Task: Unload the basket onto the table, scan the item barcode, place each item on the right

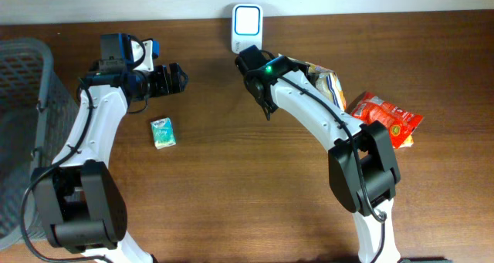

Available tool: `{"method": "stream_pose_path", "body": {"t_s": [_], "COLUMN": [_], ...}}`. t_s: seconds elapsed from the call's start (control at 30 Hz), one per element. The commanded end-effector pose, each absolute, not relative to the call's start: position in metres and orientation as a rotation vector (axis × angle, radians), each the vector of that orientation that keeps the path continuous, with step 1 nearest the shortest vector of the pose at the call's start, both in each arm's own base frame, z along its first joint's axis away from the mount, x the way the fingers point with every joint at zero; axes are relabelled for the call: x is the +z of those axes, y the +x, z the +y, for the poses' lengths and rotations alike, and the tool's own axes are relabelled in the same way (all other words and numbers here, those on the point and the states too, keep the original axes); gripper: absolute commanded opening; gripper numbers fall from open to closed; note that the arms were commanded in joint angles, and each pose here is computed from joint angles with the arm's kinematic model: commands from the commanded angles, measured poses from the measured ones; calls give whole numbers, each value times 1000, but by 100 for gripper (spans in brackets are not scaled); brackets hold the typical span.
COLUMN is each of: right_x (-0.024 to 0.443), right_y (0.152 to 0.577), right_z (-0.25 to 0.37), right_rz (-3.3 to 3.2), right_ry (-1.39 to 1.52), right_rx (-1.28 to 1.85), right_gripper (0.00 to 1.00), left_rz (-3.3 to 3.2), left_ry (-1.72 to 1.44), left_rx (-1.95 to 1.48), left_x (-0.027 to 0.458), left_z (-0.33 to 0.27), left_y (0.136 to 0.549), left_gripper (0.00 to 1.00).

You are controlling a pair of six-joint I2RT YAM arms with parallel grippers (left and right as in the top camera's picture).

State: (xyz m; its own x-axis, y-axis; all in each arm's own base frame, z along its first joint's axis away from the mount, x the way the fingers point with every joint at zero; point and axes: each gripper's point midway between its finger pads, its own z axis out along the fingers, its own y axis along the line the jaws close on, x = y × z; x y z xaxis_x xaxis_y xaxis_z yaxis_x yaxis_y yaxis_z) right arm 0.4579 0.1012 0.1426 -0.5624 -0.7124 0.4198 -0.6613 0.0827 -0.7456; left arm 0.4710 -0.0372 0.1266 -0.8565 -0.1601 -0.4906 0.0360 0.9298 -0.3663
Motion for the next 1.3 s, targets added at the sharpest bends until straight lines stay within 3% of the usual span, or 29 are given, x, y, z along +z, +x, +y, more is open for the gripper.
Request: {"method": "stream_pose_path", "body": {"t_s": [0.0,0.17,0.37,0.53,0.6,0.63,0.67,0.7,0.8,0.93,1.13,1.2,1.23,1.27], "right_x": [138,107,100,87,71,58,49,38,23,14,59,81,89,93], "right_y": [454,444,439,417,402,389,380,368,347,336,355,374,384,391], "right_z": [117,129,118,172,195,212,223,236,259,271,284,278,273,269], "right_rz": [2276,2308,2217,2188,2234,2279,2312,2356,2418,2516,2690,2696,2697,2702], "right_ry": [-1420,-1459,-1264,-1307,-1391,-1455,-1497,-1547,-1620,-1622,-1307,-1198,-1150,-1117], "right_rx": [-1454,-1435,-1695,-1535,-1396,-1273,-1187,-1072,-873,-663,-282,-213,-182,-153], "right_gripper": [4,4,4,6,15,25,50,56,60,78,78,87,99,99], "left_rz": [2554,2555,2555,2554,2554,2555,2554,2555,2554,2555,2555,2554,2555,2555], "left_ry": [-80,-80,-80,-80,-80,-80,-80,-80,-80,-80,-80,-80,-80,-80], "left_rx": [-499,-498,-498,-498,-498,-498,-498,-499,-499,-498,-498,-498,-498,-498], "left_x": [125,125,125,125,125,125,125,125,125,125,125,125,125,125], "left_z": [-36,-36,-36,-36,-36,-36,-36,-36,-36,-36,-36,-36,-36,-36], "left_y": [472,472,472,472,472,472,472,472,472,472,472,472,472,472], "left_gripper": [99,99,99,99,99,99,99,99,99,99,99,99,99,99]}}
